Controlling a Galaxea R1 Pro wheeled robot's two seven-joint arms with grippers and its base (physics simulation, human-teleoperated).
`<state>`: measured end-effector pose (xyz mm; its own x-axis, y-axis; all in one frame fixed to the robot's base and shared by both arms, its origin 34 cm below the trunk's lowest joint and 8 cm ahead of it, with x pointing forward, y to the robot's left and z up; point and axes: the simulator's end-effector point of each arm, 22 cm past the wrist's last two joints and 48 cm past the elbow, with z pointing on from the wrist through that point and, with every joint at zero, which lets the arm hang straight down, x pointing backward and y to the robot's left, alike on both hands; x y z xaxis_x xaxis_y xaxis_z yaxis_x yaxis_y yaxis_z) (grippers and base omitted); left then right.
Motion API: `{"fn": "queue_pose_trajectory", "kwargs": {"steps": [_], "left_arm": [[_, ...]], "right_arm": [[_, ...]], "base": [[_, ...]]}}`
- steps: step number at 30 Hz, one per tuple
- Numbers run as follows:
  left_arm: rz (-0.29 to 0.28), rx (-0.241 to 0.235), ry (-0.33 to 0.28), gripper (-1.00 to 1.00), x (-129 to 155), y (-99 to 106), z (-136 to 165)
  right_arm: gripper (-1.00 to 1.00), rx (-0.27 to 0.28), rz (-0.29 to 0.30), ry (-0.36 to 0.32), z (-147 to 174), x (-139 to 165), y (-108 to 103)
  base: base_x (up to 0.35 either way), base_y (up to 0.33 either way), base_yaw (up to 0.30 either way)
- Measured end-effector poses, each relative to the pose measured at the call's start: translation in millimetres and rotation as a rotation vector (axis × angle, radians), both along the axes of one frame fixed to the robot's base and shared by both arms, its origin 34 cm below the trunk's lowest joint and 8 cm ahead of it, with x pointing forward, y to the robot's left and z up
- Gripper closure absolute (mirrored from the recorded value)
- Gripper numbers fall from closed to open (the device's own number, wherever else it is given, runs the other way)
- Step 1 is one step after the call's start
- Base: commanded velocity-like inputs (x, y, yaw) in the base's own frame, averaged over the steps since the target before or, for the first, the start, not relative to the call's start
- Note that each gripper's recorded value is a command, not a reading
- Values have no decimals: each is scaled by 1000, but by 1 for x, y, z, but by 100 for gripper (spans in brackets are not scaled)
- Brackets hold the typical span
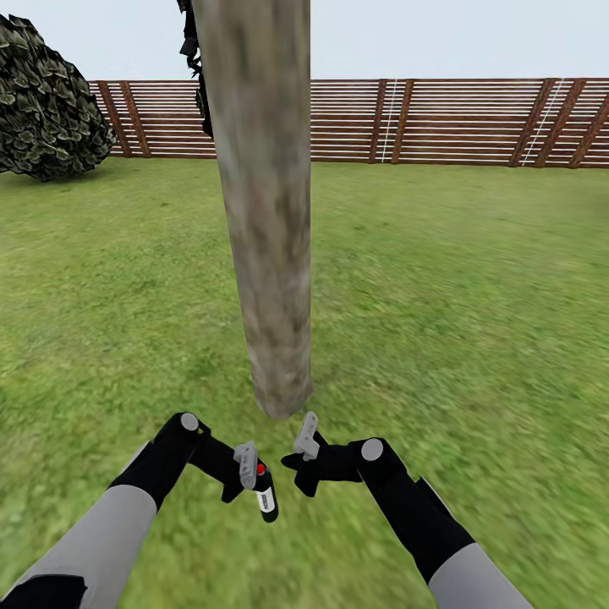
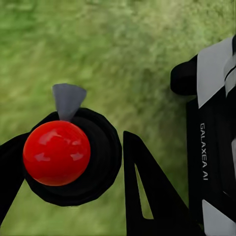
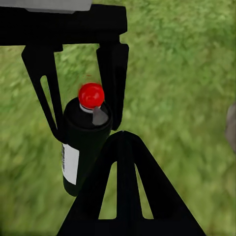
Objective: In the garden, pick up the pesticide atomizer on the floor and spray pesticide onto both trees until each tree trunk is fully covered.
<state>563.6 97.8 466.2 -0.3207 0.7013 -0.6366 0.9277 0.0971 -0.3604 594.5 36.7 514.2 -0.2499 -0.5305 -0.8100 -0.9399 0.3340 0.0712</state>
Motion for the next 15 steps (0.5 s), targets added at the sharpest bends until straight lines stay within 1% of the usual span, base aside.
{"fn": "queue_pose_trajectory", "kwargs": {"steps": [5, 15], "left_arm": [[-5, -9, -2, 100, 0, -5, 1], [-20, -35, -12, 100, 2, -21, 9]], "right_arm": [[100, 0, 0, 0, 0, 0, 0], [100, 0, 0, -1, 0, 0, 0]], "base": [[0, 0, 0], [0, 0, 0]]}}
